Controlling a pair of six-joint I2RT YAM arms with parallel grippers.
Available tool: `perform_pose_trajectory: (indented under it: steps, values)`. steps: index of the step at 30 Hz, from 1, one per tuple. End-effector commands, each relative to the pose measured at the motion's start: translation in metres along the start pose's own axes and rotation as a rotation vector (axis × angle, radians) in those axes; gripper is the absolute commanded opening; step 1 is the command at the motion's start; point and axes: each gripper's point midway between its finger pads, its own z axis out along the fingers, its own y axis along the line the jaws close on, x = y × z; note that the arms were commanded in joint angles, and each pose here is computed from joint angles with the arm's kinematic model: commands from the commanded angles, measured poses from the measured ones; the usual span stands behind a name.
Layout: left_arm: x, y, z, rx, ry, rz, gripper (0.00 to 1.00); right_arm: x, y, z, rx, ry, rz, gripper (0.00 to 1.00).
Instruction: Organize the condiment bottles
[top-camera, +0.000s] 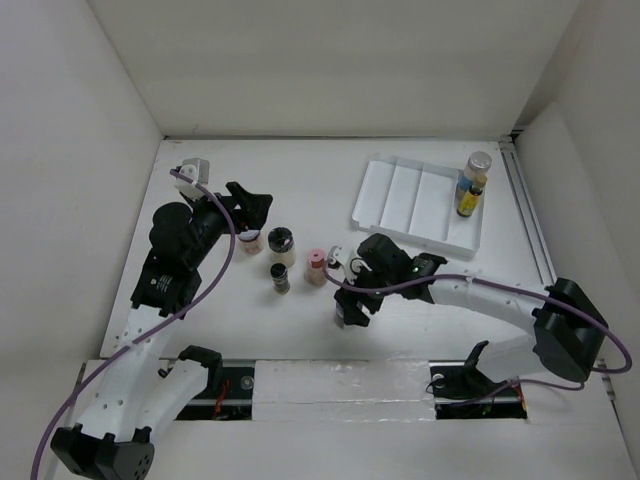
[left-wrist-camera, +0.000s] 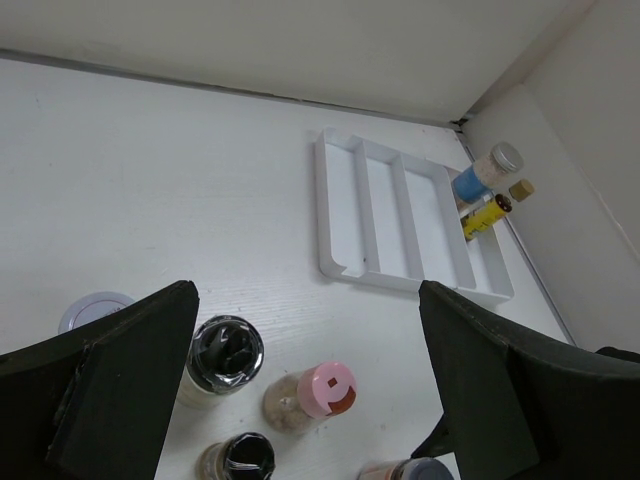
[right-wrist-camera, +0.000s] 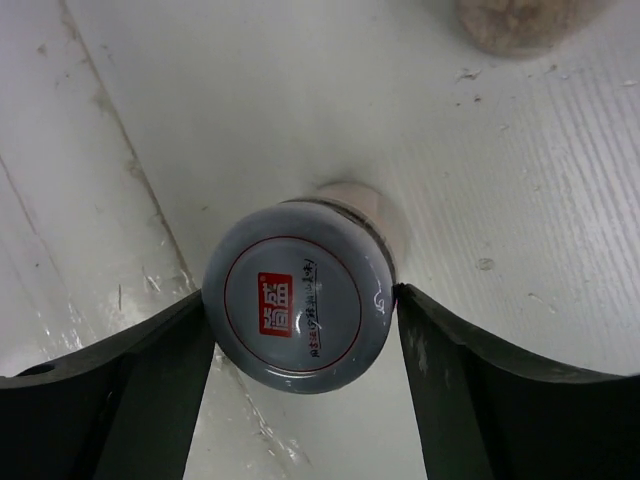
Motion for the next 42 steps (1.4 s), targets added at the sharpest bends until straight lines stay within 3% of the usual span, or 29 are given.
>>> perform_pose_trajectory:
  steps: [1,7,10,15,17,24,25,32,42]
  values:
    - [-0.014,-0.008,-0.004,0.033,-0.045,0.008,0.89,-0.047,-0.014,-0.008,0.11,-0.154,-0.023,0.75]
    - [-0.014,-0.008,-0.004,0.033,-0.045,0.008,0.89,-0.08,-0.032,-0.03,0.254,-0.309,-0.006,0.44]
    - [-0.014,-0.008,-0.004,0.033,-0.045,0.008,0.9,-0.099,-0.045,-0.055,0.363,-0.377,-0.001,0.44]
    - [-0.015,-0.011,-0.004,0.045,-0.049,0.001,0.9,-0.151,-0.088,-0.128,0.574,-0.614,0.044,0.44]
    - [-0.012,-0.011,-0.002,0.051,-0.036,0.0,0.9,-0.164,-0.127,-0.159,0.673,-0.693,0.084,0.44]
    - [-0.011,-0.013,-0.003,0.066,-0.038,0.001,0.9,-0.206,-0.256,-0.194,0.801,-0.775,0.137,0.45]
    - [-0.014,-0.013,-0.006,0.062,-0.052,0.003,0.9,-0.203,-0.278,-0.176,0.792,-0.743,0.154,0.45]
    - [-0.013,-0.011,-0.006,0.05,-0.048,0.001,0.9,-0.222,-0.361,-0.163,0.792,-0.788,0.201,0.45]
    - [-0.012,-0.01,-0.001,0.045,-0.039,-0.001,0.9,-0.223,-0.404,-0.149,0.757,-0.812,0.226,0.45]
